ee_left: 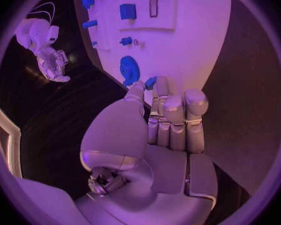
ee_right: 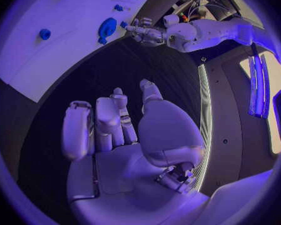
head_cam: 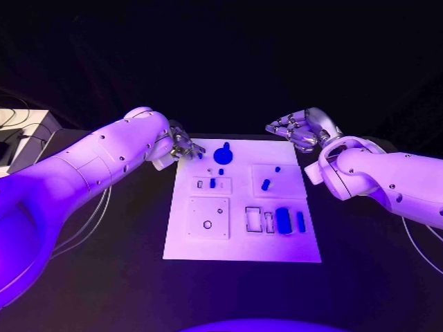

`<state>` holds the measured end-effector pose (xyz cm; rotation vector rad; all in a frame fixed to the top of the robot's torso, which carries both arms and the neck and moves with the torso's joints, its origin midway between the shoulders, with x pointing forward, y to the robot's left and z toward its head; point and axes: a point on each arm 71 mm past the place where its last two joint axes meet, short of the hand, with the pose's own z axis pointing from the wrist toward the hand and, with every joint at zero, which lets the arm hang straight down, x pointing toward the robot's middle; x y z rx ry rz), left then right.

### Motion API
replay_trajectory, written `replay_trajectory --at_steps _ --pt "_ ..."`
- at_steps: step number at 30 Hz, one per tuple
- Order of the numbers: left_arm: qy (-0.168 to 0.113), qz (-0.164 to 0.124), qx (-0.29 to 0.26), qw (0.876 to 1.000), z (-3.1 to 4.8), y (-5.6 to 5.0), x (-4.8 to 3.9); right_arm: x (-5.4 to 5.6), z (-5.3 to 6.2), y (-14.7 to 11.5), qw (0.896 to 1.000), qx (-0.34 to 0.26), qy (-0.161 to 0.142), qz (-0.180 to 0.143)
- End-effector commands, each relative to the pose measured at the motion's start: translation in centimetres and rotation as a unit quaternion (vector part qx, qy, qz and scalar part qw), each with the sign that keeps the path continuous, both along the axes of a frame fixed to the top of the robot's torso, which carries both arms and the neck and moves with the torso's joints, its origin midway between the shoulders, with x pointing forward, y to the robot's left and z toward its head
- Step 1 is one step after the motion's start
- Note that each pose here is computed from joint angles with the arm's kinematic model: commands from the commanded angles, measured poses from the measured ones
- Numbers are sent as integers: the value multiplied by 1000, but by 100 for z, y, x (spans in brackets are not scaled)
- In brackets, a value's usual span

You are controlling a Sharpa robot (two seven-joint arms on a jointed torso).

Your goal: Assemble the parts on the task board

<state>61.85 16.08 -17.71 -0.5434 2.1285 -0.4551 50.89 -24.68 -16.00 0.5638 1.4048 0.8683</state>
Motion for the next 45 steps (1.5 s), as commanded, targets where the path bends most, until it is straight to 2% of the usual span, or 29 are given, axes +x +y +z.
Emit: replay_trajectory --at_steps 1,26,45 --pt "1 -8 -7 1000 10 -32 1 -3 12 19 1000 -3 -6 7" --pt "6 -20 -14 1000 4 -78 -17 0 12 30 1000 -3 -6 9" --pt "-15 -7 -19 1000 51 -42 -29 4 10 21 1000 -3 -6 8"
